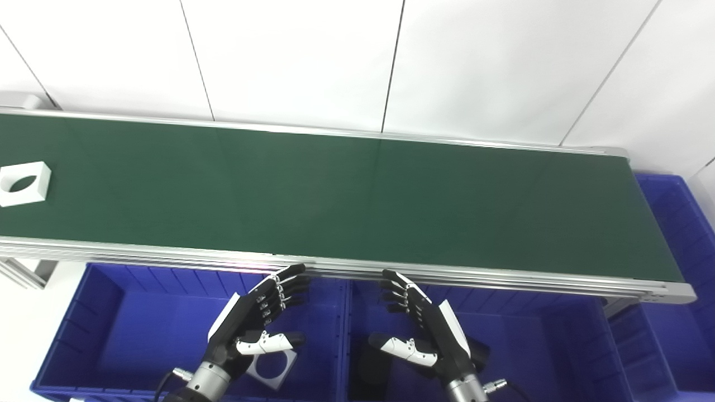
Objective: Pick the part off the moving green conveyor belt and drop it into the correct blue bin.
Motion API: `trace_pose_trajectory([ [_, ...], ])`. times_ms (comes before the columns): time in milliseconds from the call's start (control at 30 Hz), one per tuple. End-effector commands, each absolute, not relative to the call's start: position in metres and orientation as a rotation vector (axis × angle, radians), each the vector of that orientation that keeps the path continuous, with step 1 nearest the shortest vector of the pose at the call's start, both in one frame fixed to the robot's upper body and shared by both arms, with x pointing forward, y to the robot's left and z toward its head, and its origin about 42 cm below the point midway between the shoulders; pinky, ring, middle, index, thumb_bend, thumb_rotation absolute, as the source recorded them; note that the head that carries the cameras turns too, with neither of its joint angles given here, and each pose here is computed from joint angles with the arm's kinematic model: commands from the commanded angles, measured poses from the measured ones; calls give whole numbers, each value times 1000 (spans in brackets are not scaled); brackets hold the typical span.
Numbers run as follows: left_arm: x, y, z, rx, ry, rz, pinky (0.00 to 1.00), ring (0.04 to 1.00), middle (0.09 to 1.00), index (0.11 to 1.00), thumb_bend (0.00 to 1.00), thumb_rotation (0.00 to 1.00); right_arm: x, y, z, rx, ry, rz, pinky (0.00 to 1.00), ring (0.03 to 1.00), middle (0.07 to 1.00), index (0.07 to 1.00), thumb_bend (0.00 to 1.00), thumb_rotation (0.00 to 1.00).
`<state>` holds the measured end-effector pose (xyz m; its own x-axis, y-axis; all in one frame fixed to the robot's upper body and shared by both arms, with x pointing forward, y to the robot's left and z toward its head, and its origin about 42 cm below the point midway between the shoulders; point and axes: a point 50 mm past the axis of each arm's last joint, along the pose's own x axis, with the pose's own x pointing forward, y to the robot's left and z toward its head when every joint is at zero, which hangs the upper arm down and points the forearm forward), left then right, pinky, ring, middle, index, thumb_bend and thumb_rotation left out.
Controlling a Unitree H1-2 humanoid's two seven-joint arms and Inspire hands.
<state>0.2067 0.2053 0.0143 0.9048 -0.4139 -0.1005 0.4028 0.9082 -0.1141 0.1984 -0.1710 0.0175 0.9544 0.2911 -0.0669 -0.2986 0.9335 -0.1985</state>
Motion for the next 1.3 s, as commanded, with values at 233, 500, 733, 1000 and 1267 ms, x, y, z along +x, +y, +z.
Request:
trace_pose_trajectory([
  [233, 214, 198, 19, -100, 68, -441, 802, 830, 817, 843, 1000, 275, 204, -177, 27, -204, -58, 294, 730, 796, 840, 885, 715, 452],
  [500, 214, 191, 11, -104, 67, -443, 802, 817, 805, 835, 1000, 271, 202, -184, 27, -199, -53, 294, 740, 798, 843, 891, 691, 441],
  [733, 215, 187, 6, -88, 65, -445, 807, 828, 816, 839, 1000, 291, 203, -188, 26, -197, -68, 297, 739, 802, 846, 892, 632, 331],
  [1000, 217, 181, 1, -99, 76, -441, 788, 811, 811, 832, 1000, 268, 206, -194, 19, -221, -63, 298, 718, 789, 837, 891, 611, 301],
  [1267, 219, 180, -4, -87, 56, -450, 758, 793, 805, 830, 1000, 252, 206, -196, 15, -216, -47, 292, 742, 798, 845, 896, 607, 306],
])
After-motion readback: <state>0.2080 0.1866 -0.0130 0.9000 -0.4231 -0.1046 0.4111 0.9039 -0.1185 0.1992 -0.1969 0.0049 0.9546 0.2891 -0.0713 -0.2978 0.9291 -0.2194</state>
